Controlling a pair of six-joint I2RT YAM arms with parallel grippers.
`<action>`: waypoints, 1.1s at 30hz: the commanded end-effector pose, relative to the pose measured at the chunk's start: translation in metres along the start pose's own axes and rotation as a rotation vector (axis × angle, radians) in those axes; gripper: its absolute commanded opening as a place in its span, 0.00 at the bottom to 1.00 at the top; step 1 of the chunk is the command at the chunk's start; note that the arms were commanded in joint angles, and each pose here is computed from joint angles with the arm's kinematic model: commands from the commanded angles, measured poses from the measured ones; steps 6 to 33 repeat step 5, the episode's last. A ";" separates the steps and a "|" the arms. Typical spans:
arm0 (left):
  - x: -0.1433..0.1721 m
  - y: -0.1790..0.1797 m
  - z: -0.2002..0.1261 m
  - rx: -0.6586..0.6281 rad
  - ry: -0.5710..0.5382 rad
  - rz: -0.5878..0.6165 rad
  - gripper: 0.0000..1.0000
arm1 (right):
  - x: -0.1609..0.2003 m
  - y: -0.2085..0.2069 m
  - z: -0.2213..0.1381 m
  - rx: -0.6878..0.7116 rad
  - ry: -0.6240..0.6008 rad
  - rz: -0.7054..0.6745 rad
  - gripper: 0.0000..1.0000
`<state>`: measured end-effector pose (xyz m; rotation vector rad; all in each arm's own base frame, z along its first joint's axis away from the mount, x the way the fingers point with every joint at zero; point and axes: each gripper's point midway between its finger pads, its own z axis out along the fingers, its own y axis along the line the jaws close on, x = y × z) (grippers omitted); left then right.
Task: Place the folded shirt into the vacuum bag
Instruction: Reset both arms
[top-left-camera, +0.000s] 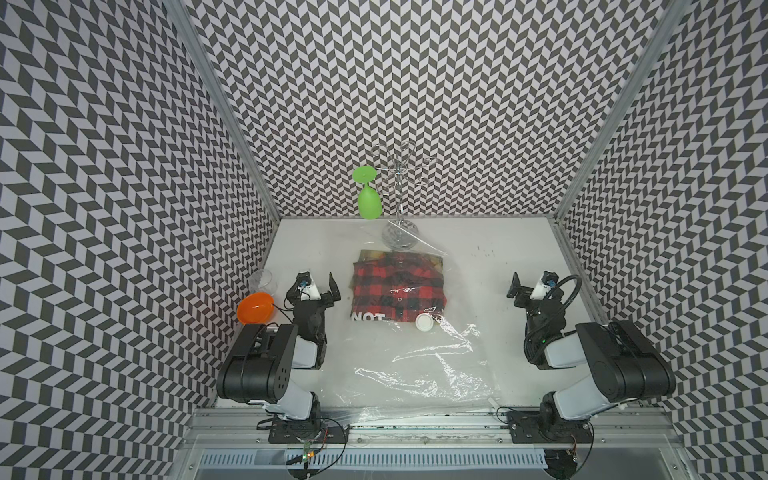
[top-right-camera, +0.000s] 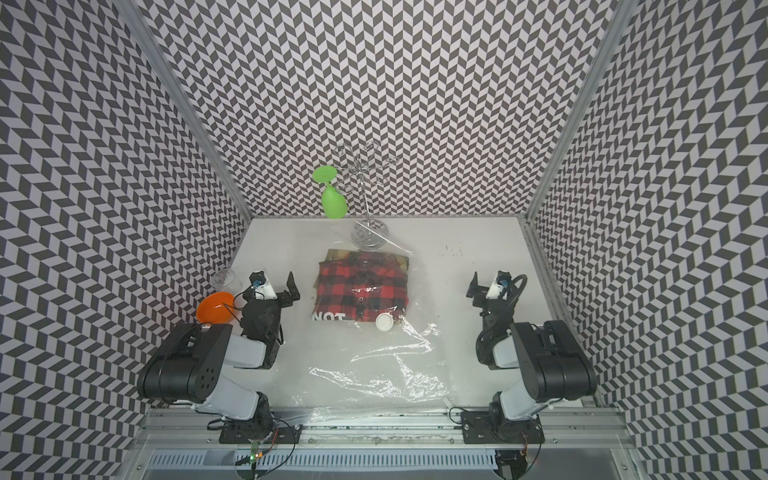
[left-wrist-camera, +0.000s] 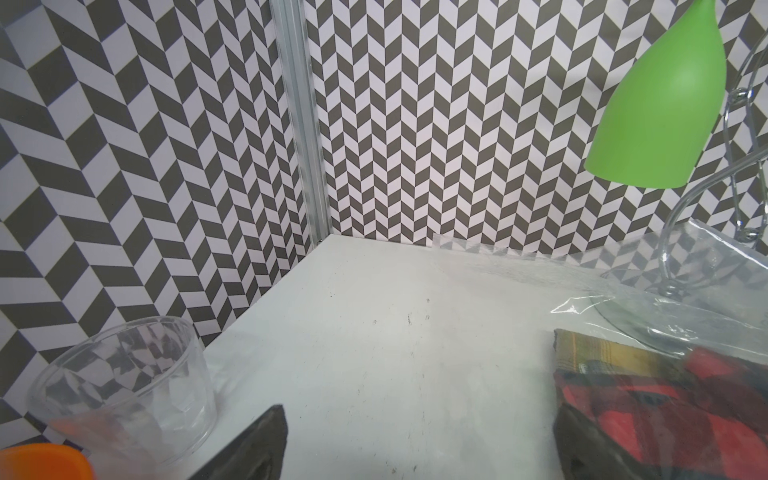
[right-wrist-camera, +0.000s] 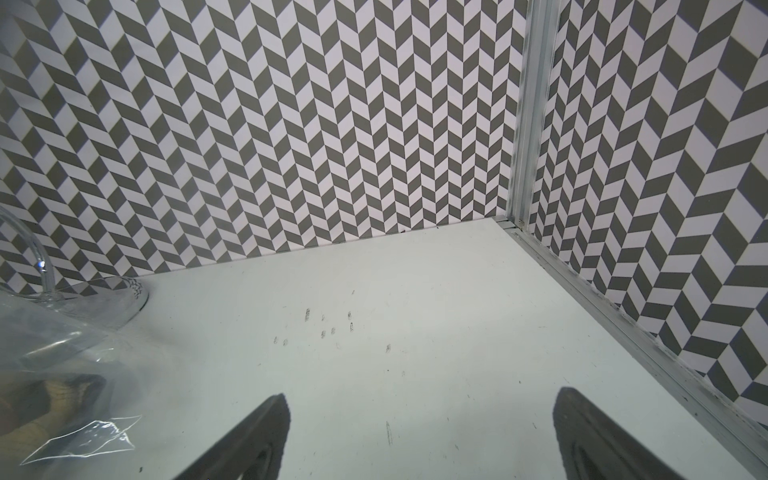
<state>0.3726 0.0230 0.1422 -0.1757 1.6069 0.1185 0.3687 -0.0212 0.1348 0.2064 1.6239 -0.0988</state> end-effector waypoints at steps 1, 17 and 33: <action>-0.006 -0.003 0.005 0.001 -0.018 0.011 1.00 | -0.018 0.001 -0.002 0.002 -0.081 0.023 0.99; -0.007 -0.003 0.005 0.007 -0.018 0.004 1.00 | -0.018 0.000 -0.002 0.003 -0.082 0.022 0.99; -0.007 -0.003 0.005 0.007 -0.018 0.004 1.00 | -0.018 0.000 -0.002 0.003 -0.082 0.022 0.99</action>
